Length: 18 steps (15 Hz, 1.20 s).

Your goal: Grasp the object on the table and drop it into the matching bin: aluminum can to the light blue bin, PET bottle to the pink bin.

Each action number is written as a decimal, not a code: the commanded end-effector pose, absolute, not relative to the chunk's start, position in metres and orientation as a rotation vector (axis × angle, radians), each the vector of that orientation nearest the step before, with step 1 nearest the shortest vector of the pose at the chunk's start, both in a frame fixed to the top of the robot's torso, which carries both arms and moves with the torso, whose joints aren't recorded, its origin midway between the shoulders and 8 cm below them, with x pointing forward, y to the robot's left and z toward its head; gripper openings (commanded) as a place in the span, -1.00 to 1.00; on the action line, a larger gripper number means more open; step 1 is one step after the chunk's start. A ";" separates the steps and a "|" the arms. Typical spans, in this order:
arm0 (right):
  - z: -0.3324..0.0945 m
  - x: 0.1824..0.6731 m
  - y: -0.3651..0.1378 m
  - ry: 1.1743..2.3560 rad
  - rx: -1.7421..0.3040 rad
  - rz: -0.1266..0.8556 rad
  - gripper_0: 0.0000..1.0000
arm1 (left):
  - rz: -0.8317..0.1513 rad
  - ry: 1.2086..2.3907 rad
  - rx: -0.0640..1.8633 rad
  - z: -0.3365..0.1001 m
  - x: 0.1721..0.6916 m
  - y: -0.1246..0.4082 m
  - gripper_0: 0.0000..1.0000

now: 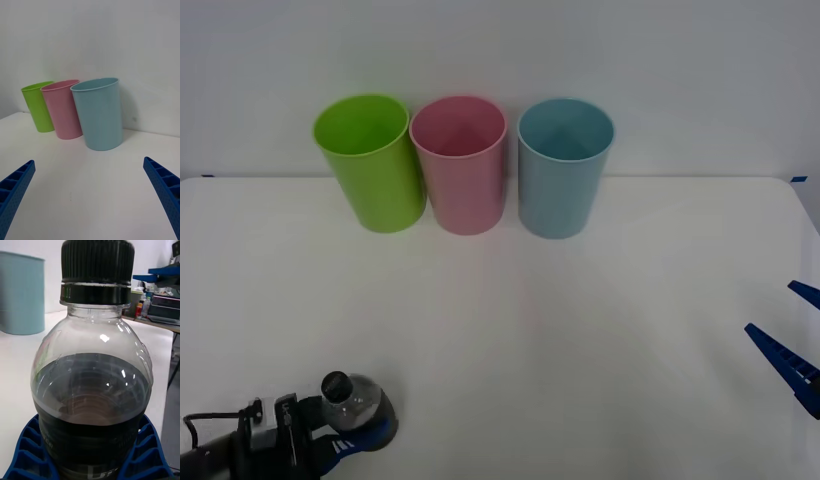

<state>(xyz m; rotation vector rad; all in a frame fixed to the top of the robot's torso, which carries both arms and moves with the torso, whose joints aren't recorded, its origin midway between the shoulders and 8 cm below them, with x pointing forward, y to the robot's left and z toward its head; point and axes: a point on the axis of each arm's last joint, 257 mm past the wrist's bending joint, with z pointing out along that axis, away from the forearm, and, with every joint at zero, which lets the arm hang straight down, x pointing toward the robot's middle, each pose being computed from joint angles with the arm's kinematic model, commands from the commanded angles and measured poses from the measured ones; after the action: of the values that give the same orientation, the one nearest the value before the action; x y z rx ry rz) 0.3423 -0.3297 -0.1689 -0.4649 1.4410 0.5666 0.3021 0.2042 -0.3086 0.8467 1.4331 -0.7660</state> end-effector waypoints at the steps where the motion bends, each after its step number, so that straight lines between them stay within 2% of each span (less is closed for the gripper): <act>1: -0.169 0.342 -0.330 1.441 -0.465 0.567 1.00 | -0.675 1.435 0.737 -0.290 0.316 0.226 -1.00; 4: -0.169 0.342 -0.330 1.441 -0.465 0.567 1.00 | -0.620 1.420 0.644 -0.270 0.328 0.241 -1.00; 9: -0.169 0.342 -0.330 1.441 -0.465 0.567 1.00 | -0.592 1.347 0.528 -0.226 0.353 0.271 -1.00; 14: -0.169 0.342 -0.330 1.441 -0.465 0.567 1.00 | -0.634 1.292 0.439 -0.165 0.406 0.270 -1.00; 18: -0.169 0.342 -0.330 1.441 -0.465 0.567 1.00 | -0.653 1.255 0.442 -0.113 0.432 0.260 -1.00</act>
<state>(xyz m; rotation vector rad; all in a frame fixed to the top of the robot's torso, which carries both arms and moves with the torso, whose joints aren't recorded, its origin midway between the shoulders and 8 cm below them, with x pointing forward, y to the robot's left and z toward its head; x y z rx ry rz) 0.3422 -0.3297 -0.1689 -0.4649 1.4410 0.5667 0.4293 0.2618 -0.1226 0.4433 1.2642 -0.6426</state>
